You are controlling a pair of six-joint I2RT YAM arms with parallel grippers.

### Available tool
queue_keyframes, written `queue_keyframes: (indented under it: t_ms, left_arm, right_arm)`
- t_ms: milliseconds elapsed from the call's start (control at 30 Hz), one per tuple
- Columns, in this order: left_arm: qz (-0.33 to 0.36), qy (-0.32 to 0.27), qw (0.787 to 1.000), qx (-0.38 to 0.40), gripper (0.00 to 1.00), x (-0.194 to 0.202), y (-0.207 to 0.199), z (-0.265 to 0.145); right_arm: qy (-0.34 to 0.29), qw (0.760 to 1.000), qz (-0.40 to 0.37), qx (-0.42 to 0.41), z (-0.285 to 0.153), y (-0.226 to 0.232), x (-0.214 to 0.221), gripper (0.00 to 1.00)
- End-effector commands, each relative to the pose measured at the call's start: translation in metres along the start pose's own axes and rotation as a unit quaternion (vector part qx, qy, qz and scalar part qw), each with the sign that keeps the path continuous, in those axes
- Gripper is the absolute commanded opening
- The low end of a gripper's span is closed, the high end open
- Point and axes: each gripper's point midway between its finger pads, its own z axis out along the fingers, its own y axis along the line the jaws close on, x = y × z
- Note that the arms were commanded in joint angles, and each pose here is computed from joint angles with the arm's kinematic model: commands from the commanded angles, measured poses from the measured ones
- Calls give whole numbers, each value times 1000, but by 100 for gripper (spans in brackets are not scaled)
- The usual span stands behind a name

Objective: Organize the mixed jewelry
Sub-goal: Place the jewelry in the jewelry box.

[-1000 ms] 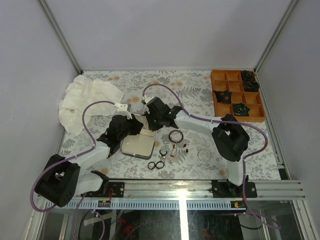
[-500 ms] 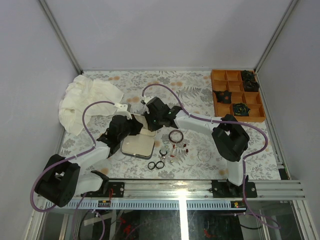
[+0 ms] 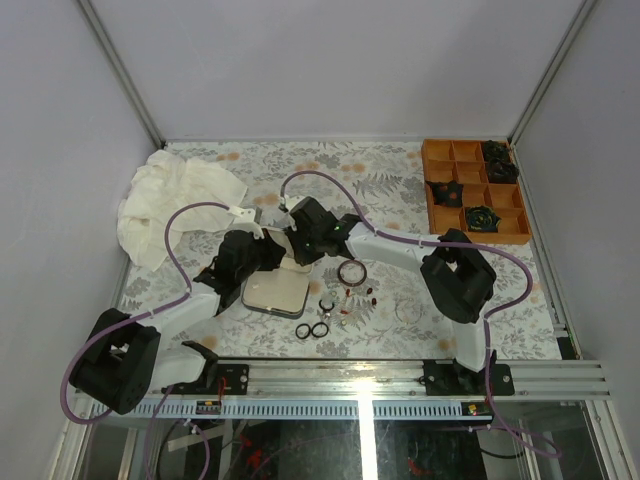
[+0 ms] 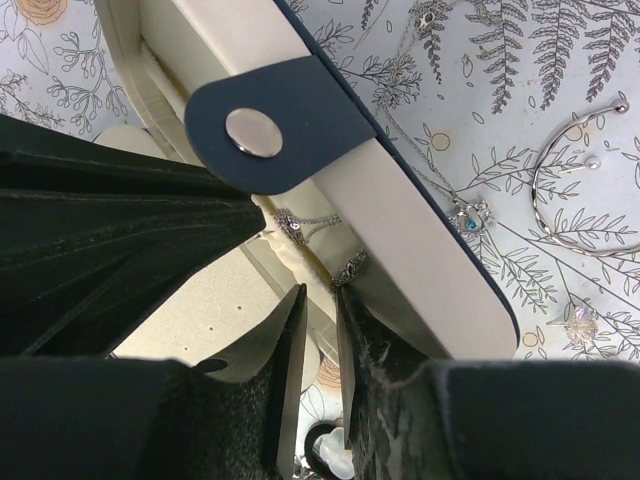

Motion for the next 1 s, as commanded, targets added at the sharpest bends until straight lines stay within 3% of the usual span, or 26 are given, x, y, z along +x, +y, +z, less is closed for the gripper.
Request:
queue_keyframes:
  t_ms: [0,667,967]
  left_arm:
    - [8,-15,1000,-2,8,-6,-1,-1]
    - [2,-12,1000,-2,8,-3,0,-1]
    - [-3,-11,1000,-1,8,-1,0,-3]
  right_arm:
    - [-7,1000,-19,-13,-1,16,-7,25]
    - [-39,994,-54,-84,-30,46,-12,19]
    - [-56,994,-52,-77,-40,45,-21,28]
